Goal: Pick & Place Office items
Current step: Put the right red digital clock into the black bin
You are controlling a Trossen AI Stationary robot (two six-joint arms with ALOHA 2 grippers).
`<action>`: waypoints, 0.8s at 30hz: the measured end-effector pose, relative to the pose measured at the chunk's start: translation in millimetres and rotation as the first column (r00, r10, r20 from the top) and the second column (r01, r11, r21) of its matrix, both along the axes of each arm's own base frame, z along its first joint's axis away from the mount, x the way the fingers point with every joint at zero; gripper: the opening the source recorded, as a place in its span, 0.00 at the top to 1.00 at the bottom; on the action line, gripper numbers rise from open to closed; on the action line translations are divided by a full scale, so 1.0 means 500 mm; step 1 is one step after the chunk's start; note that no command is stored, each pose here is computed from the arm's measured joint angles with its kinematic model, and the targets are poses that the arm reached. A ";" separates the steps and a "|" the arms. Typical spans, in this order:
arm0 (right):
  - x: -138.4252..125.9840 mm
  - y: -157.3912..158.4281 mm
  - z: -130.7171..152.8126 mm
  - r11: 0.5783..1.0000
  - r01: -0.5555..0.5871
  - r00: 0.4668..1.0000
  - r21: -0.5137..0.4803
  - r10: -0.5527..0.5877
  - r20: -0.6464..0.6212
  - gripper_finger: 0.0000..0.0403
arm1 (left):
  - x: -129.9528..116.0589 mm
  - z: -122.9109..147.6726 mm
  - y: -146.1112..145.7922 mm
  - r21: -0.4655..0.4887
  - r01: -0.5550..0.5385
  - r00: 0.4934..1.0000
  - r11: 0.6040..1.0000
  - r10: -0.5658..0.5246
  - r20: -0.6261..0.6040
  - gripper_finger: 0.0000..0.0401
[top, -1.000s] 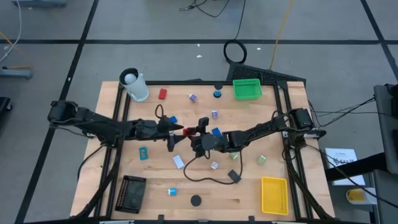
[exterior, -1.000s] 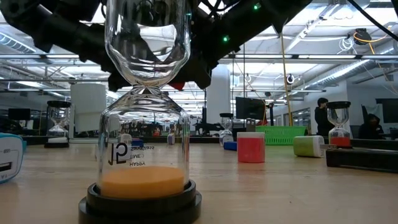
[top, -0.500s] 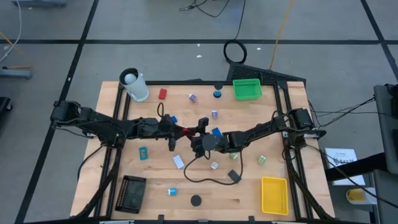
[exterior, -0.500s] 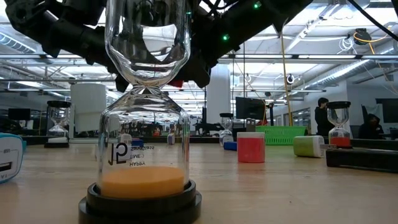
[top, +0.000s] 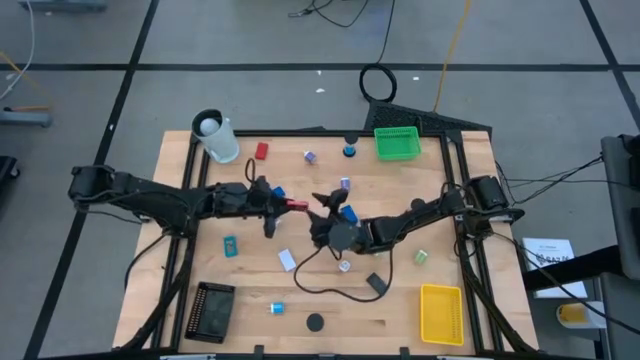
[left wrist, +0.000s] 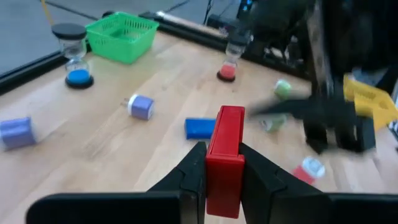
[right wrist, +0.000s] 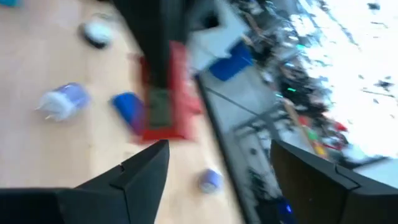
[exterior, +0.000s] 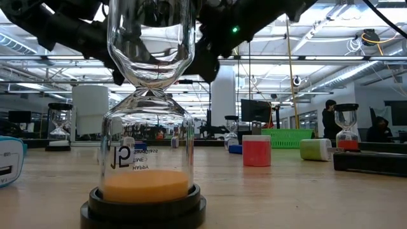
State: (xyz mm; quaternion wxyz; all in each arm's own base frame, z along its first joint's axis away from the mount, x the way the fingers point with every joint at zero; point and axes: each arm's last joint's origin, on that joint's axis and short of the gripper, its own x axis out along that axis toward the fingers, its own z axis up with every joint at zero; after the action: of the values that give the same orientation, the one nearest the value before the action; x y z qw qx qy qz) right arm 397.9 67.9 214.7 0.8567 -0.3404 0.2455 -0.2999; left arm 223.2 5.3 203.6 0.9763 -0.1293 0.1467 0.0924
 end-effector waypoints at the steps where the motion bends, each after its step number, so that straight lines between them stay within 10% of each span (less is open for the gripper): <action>1: 0.000 0.001 0.004 1.000 0.009 1.000 -0.009 -0.009 0.007 0.31 | -0.007 0.003 0.001 0.001 0.001 1.000 1.000 -0.001 -0.011 0.84; 12: -0.088 -0.040 0.013 0.996 0.048 0.996 0.076 -0.053 0.065 0.57 | -0.101 0.022 -0.023 -0.083 0.082 0.970 0.993 -0.099 -0.221 0.84; 24: -0.165 -0.078 -0.001 0.980 -0.070 0.968 0.189 0.021 0.251 0.99 | -0.149 0.093 -0.100 -0.284 0.205 0.699 0.937 -0.343 -0.627 0.84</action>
State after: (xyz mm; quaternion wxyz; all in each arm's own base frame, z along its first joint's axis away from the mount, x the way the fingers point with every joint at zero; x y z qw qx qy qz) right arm 315.5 28.8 214.2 0.9166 -0.2197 0.1572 -0.2947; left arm 148.5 -44.9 250.2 0.8439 -0.1577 0.5120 -0.0292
